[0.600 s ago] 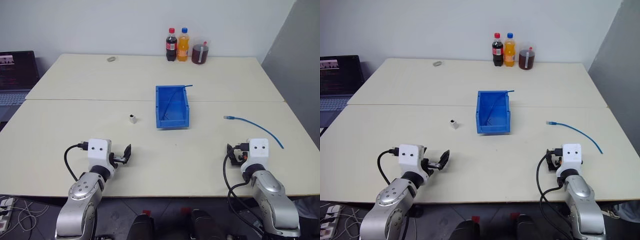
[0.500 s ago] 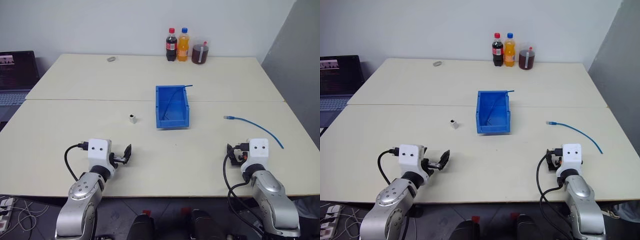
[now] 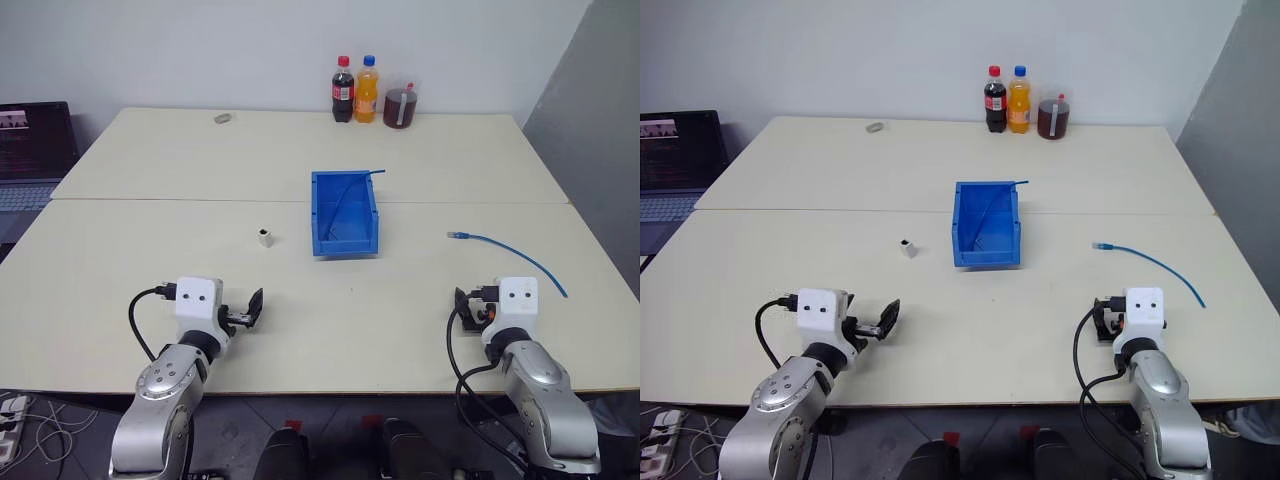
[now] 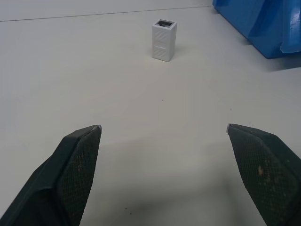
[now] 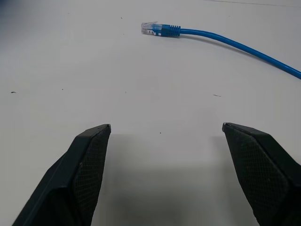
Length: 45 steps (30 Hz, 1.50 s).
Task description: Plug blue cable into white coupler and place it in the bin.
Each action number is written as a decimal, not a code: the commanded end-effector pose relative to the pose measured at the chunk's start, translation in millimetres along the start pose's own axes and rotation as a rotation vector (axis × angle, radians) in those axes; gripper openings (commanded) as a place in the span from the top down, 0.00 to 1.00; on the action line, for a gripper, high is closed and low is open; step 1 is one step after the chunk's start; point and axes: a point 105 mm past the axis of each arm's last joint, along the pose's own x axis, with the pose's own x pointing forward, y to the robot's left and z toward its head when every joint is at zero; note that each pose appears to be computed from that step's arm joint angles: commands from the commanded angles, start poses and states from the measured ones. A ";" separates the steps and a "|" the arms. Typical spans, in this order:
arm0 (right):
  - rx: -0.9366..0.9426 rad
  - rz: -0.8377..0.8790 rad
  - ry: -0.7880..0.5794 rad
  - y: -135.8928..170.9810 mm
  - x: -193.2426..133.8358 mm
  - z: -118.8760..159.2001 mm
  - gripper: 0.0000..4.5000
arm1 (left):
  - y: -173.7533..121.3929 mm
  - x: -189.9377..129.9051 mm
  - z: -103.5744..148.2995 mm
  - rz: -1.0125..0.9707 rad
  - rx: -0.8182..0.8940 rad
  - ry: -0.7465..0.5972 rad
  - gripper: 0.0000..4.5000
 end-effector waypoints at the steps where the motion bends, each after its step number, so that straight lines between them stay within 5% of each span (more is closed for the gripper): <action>1: -0.013 -0.006 -0.061 -0.8 -2.8 15.2 0.10 | 5.5 -0.3 12.8 0.017 0.021 -0.048 0.00; 31: -0.020 0.003 -0.095 -2.6 -1.9 23.8 0.10 | 3.3 6.5 22.1 -0.049 0.028 -0.069 0.00; 38: -0.122 0.014 -0.077 -56.1 14.4 40.5 0.10 | -62.7 13.0 80.7 -0.629 0.113 -0.093 0.00; 45: -0.182 0.150 0.054 -121.0 55.5 53.3 0.10 | -133.6 12.1 85.8 -1.125 0.401 -0.073 0.00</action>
